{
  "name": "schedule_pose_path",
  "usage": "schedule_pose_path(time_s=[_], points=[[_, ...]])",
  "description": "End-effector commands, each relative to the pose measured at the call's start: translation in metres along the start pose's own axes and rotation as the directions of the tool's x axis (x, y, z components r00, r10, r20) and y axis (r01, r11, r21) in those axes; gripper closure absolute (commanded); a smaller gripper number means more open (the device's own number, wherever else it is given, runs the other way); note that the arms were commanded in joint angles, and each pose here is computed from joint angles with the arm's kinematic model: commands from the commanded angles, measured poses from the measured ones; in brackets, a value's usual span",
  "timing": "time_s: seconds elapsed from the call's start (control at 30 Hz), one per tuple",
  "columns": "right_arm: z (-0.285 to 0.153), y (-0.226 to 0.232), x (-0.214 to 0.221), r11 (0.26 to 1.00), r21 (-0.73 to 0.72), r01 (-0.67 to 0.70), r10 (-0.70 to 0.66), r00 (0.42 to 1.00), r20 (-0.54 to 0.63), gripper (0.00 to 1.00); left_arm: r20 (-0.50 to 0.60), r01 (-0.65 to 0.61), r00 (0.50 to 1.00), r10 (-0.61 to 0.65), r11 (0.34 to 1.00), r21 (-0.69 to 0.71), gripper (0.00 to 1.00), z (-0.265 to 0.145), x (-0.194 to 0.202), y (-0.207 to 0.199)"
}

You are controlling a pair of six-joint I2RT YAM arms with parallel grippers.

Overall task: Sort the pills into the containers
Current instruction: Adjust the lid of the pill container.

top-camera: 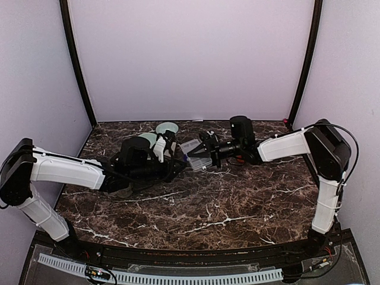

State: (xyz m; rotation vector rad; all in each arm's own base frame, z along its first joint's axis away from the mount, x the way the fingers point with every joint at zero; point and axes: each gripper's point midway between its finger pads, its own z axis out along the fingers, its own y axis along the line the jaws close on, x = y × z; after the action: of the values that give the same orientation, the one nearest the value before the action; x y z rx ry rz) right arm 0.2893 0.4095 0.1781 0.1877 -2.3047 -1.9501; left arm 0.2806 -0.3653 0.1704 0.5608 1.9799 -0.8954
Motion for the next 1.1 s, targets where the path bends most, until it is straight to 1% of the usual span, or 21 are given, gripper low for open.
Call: schedule_pose_path(time_s=[0.0,0.3,0.63,0.77,1.07], points=[[-0.008,0.042,0.006,0.988,-0.149,0.025,-0.027,1.000,-0.008,1.00,0.068,-0.022,0.997,0.022,1.000,0.003,0.88,-0.009,-0.019,-0.001],[-0.012,0.050,0.012,0.980,-0.197,0.012,-0.017,1.000,-0.022,1.00,0.092,-0.041,0.995,0.043,0.999,-0.019,0.88,-0.012,-0.028,0.001],[-0.010,0.047,0.013,0.981,-0.196,0.009,-0.016,0.999,-0.034,1.00,0.144,-0.060,0.987,0.069,0.996,-0.066,0.88,-0.029,-0.045,0.007],[-0.009,0.048,0.013,0.980,-0.197,0.007,-0.015,0.999,-0.037,1.00,0.154,-0.076,0.985,0.082,0.996,-0.049,0.88,-0.030,-0.053,0.002],[-0.007,0.047,0.011,0.981,-0.196,0.005,-0.013,0.999,-0.039,1.00,0.145,-0.091,0.985,0.089,0.996,0.007,0.90,-0.025,-0.054,-0.009]])
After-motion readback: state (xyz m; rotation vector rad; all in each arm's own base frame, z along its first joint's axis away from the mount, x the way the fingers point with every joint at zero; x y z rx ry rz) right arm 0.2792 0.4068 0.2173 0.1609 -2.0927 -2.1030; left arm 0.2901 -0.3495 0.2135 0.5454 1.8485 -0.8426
